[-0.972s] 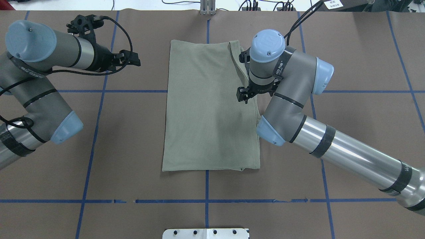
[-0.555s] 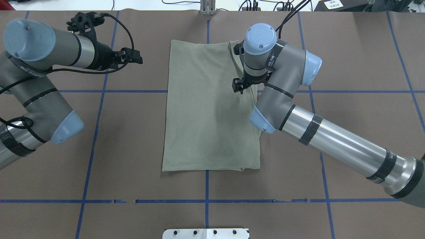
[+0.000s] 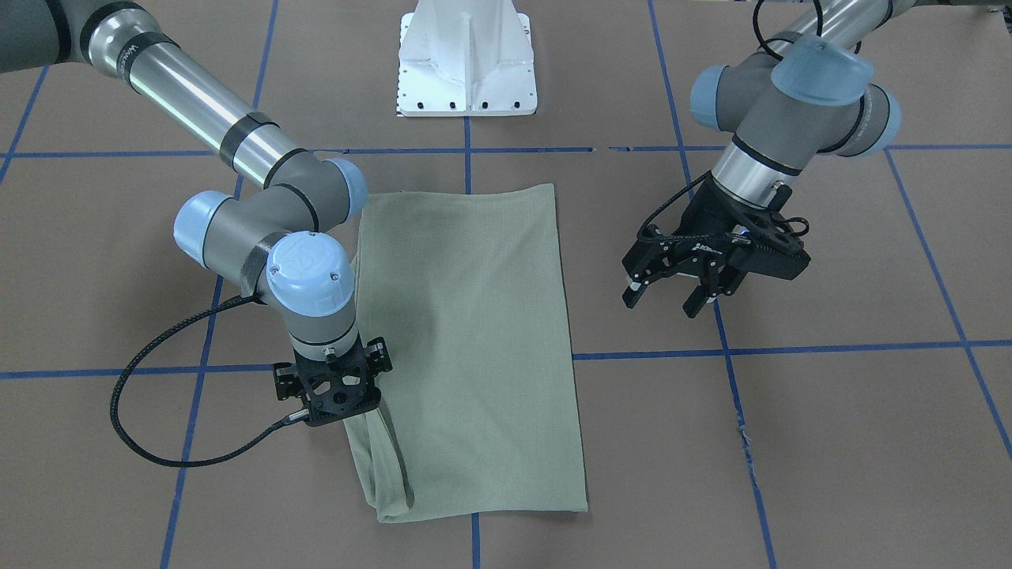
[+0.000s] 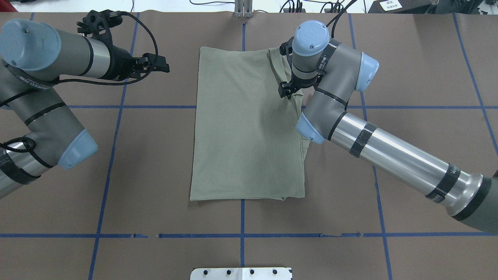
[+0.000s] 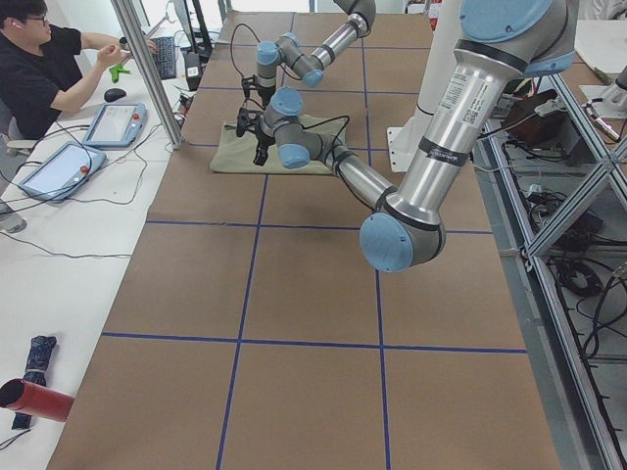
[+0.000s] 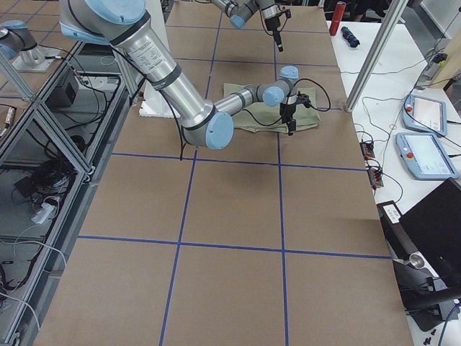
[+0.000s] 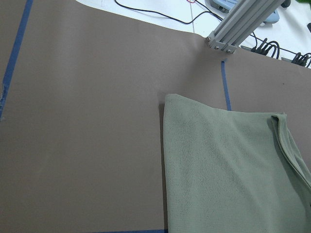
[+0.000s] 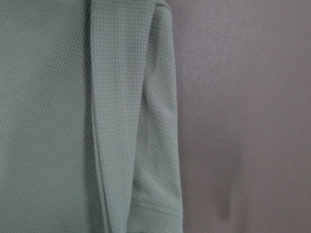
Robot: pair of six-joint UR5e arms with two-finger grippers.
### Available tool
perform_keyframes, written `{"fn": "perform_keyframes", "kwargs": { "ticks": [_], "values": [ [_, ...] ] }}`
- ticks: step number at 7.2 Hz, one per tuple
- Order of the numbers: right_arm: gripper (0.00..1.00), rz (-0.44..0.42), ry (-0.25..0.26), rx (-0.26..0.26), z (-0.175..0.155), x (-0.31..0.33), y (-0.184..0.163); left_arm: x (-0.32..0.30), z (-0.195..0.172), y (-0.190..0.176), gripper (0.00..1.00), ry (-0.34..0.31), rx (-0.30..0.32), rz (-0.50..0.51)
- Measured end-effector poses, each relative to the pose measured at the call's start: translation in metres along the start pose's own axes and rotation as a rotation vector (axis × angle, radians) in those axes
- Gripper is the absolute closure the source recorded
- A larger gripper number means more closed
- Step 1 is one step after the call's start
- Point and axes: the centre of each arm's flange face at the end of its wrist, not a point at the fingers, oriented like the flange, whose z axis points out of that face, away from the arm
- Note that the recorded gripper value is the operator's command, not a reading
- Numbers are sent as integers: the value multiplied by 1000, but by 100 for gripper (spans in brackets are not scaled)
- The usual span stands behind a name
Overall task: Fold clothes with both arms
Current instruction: 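Grasp and lift the folded side edge with the right gripper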
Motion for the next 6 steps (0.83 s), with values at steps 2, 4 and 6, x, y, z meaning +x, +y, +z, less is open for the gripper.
{"fn": "perform_keyframes", "kwargs": {
  "ticks": [2,4,6],
  "values": [
    [0,10,6,0,0,5,-6,-1,0,0,0,0,0,0],
    [0,30,22,-9,5,23,-13,3,0,0,0,6,-1,4],
    [0,50,38,-17,9,43,-20,13,-1,-1,0,20,2,10]
  ]
}}
